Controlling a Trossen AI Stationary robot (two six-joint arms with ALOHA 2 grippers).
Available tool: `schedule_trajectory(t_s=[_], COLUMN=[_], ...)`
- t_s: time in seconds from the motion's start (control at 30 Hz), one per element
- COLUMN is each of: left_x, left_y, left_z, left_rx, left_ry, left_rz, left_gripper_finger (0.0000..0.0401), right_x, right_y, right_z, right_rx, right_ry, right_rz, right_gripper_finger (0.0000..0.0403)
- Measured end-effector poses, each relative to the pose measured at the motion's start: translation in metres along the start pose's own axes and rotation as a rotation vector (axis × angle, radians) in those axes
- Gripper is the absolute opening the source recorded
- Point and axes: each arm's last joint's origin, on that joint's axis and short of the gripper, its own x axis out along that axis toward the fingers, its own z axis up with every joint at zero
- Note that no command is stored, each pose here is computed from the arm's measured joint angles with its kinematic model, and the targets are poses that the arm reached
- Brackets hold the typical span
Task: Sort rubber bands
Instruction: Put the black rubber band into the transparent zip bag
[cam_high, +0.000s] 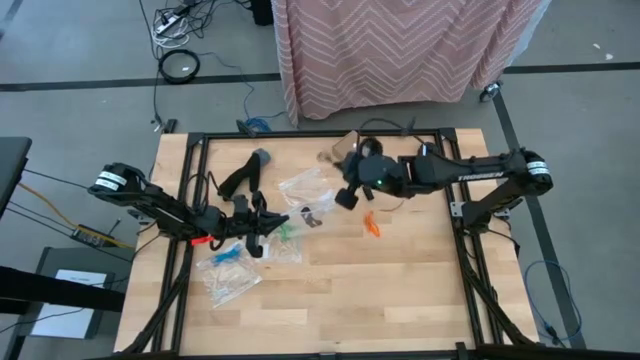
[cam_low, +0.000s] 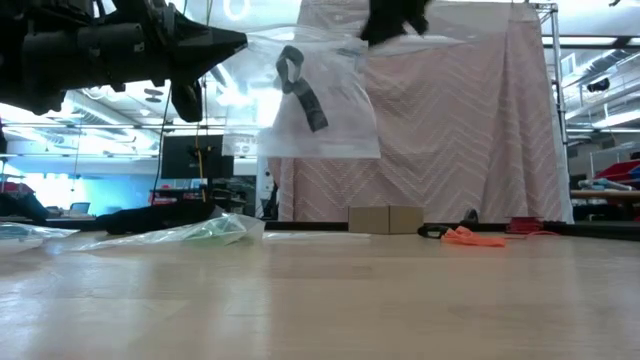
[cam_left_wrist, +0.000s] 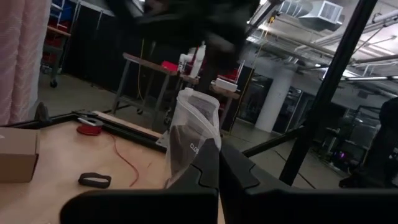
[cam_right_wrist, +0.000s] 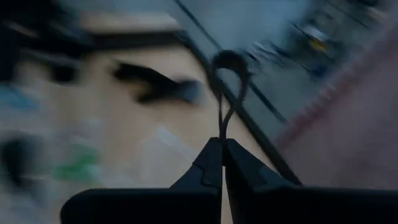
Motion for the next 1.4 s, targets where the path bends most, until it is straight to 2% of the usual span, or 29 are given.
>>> schedule_trajectory(t_s=[0.07, 0.33, 0.43, 0.63, 0.77, 1.07, 1.4], left_x=[0.0, 0.0, 0.0, 0.0, 0.0, 0.0, 0.0], left_y=[0.0, 0.001, 0.001, 0.001, 0.001, 0.001, 0.001], left_z=[0.0, 0.001, 0.001, 0.001, 0.001, 0.001, 0.001], left_rx=[0.001, -0.001, -0.001, -0.001, 0.0, 0.024, 0.025], left_ry=[-0.004, -0.016, -0.016, -0.022, -0.019, -0.016, -0.018], left_rz=[0.015, 0.035, 0.037, 0.035, 0.036, 0.038, 0.038], left_gripper_finger=[0.0001, 0.0001, 0.0001, 0.0001, 0.0001, 0.0001, 0.0001], right_x=[-0.002, -0.015, -0.012, 0.011, 0.026, 0.027, 0.028], right_y=[0.011, 0.032, 0.037, 0.054, 0.061, 0.064, 0.066], right_z=[0.002, 0.01, 0.012, 0.002, -0.007, -0.009, -0.022], right_rx=[-0.012, -0.034, -0.019, -0.035, -0.058, -0.053, -0.047], right_ry=[-0.029, -0.14, -0.162, -0.12, -0.073, -0.059, 0.077], right_rz=[0.072, 0.156, 0.234, 0.292, 0.287, 0.328, 0.395], right_gripper_finger=[0.0, 0.0, 0.0, 0.0, 0.0, 0.0, 0.0])
